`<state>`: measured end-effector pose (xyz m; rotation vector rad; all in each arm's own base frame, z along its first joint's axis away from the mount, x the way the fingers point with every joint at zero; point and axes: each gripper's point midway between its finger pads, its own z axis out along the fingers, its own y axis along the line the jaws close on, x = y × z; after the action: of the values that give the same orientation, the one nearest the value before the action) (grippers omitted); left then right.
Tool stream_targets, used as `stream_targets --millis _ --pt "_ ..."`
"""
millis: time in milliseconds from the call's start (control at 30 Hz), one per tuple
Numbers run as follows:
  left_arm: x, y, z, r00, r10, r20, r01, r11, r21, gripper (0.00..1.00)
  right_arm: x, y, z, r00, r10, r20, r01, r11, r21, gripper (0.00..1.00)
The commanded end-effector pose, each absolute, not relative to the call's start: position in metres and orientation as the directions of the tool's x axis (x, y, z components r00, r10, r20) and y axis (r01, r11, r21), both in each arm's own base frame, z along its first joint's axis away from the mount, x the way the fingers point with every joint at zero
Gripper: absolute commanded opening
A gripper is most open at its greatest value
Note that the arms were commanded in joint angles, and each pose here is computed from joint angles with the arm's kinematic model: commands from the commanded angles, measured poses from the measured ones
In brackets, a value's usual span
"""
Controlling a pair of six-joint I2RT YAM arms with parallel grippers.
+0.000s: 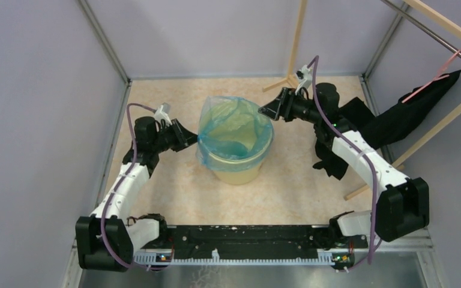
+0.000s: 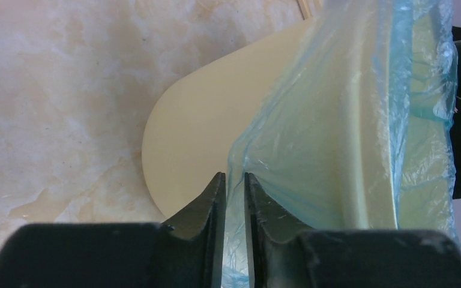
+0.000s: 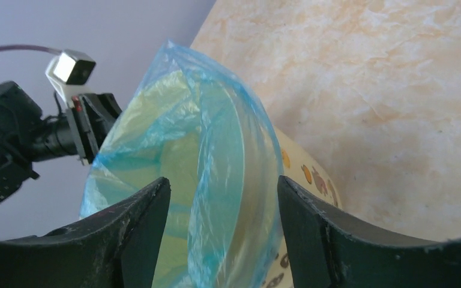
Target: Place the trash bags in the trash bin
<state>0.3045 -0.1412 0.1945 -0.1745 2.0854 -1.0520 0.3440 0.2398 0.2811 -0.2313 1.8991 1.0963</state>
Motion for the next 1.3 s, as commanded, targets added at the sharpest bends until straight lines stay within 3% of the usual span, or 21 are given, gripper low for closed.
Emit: stream_targets --millis 0,167,233,433,567,600,700,1000,1100,1267 --pt "0.321 -0.145 0.217 -0.655 -0.417 -0.630 0.286 0.634 -0.718 0.19 0.363 0.252 0.313 -0.549 0.313 -0.775 -0.590 0.512 0.624 0.62" --pt "0.328 -0.150 0.209 -0.708 -0.365 -0.604 0.294 0.626 -0.723 0.00 0.372 0.271 0.308 -0.634 0.342 -0.694 -0.569 0.401 0.718 0.55" --pt "0.329 -0.153 0.206 -0.732 -0.349 -0.585 0.289 0.619 -0.730 0.00 0.374 0.278 0.308 -0.657 0.351 -0.667 -0.567 0.352 0.744 0.53" --pt "0.334 -0.151 0.187 -0.759 -0.354 -0.547 0.239 0.631 -0.738 0.00 0.382 0.282 0.289 -0.702 0.366 -0.611 -0.511 0.338 0.790 0.26" --pt "0.337 -0.150 0.180 -0.764 -0.359 -0.536 0.217 0.639 -0.738 0.00 0.387 0.274 0.271 -0.699 0.372 -0.611 -0.467 0.410 0.783 0.16" --pt "0.338 -0.150 0.180 -0.767 -0.360 -0.531 0.213 0.637 -0.740 0.00 0.386 0.274 0.269 -0.700 0.371 -0.610 -0.465 0.412 0.784 0.16" --pt "0.337 -0.151 0.183 -0.766 -0.363 -0.531 0.216 0.632 -0.745 0.00 0.380 0.275 0.272 -0.711 0.367 -0.599 -0.468 0.389 0.794 0.35" --pt "0.319 -0.149 0.169 -0.780 -0.387 -0.491 0.167 0.627 -0.761 0.00 0.381 0.266 0.314 -0.658 0.466 -0.591 -0.468 0.362 0.806 0.63" --pt "0.314 -0.151 0.172 -0.783 -0.388 -0.486 0.172 0.616 -0.769 0.00 0.388 0.270 0.316 -0.670 0.473 -0.572 -0.456 0.346 0.820 0.62" --pt "0.311 -0.155 0.193 -0.766 -0.378 -0.520 0.219 0.608 -0.764 0.00 0.392 0.277 0.302 -0.704 0.467 -0.535 -0.428 0.321 0.845 0.43"
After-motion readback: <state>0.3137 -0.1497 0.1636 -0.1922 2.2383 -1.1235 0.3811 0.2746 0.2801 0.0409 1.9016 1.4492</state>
